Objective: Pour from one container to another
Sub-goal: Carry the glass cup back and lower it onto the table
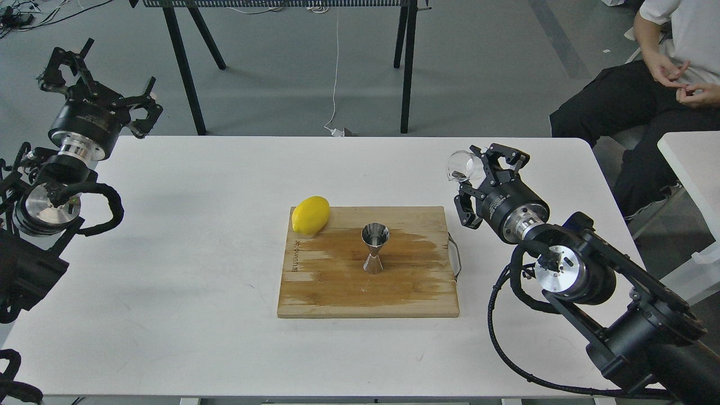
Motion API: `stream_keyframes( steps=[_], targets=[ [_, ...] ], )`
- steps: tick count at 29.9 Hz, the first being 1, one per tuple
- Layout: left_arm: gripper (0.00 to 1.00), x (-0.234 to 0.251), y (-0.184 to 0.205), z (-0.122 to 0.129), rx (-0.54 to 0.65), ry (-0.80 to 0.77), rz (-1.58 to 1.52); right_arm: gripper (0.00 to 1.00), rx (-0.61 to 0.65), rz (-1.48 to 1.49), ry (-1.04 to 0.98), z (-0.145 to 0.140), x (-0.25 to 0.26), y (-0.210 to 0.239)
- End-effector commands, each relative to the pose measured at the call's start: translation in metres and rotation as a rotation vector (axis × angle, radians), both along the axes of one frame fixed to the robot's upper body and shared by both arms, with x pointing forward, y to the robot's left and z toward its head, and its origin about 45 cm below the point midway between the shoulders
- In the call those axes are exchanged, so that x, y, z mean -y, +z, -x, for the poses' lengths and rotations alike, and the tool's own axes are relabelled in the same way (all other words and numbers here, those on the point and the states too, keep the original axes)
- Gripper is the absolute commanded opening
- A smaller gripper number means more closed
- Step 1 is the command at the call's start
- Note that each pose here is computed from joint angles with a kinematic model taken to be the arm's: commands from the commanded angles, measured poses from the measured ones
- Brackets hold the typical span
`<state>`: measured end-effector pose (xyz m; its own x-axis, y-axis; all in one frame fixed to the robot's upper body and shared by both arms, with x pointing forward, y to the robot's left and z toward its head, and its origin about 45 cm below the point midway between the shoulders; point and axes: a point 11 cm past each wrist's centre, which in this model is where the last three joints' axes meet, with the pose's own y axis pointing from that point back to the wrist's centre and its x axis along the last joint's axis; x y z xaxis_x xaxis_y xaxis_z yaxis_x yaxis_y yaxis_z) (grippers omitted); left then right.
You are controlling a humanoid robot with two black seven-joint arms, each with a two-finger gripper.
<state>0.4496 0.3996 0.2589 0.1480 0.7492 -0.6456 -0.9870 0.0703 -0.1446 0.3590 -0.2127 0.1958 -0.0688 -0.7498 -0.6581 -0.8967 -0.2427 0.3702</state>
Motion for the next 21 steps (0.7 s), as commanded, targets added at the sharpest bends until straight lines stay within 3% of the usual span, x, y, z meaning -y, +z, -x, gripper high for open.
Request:
stream_keyframes(
  steps=[1, 5, 8, 14, 21],
  targets=[
    [1.00, -0.003, 0.002, 0.000, 0.001, 0.004, -0.006, 0.26, -0.108, -0.243, -0.109, -0.003, 0.035, -0.020],
    [1.00, -0.002, 0.001, 0.000, 0.000, 0.001, -0.009, 0.26, -0.221, -0.512, -0.252, -0.010, 0.085, -0.052],
    [1.00, -0.002, 0.002, 0.000, 0.000, 0.000, -0.009, 0.26, -0.234, -0.610, -0.287, -0.007, 0.103, -0.071],
    [1.00, 0.000, 0.001, 0.000, 0.000, -0.002, -0.007, 0.26, -0.268, -0.653, -0.354, 0.000, 0.127, -0.095],
    [1.00, 0.001, 0.000, -0.001, -0.008, 0.005, -0.007, 0.27, -0.349, -0.694, -0.439, 0.011, 0.122, -0.131]
  ],
)
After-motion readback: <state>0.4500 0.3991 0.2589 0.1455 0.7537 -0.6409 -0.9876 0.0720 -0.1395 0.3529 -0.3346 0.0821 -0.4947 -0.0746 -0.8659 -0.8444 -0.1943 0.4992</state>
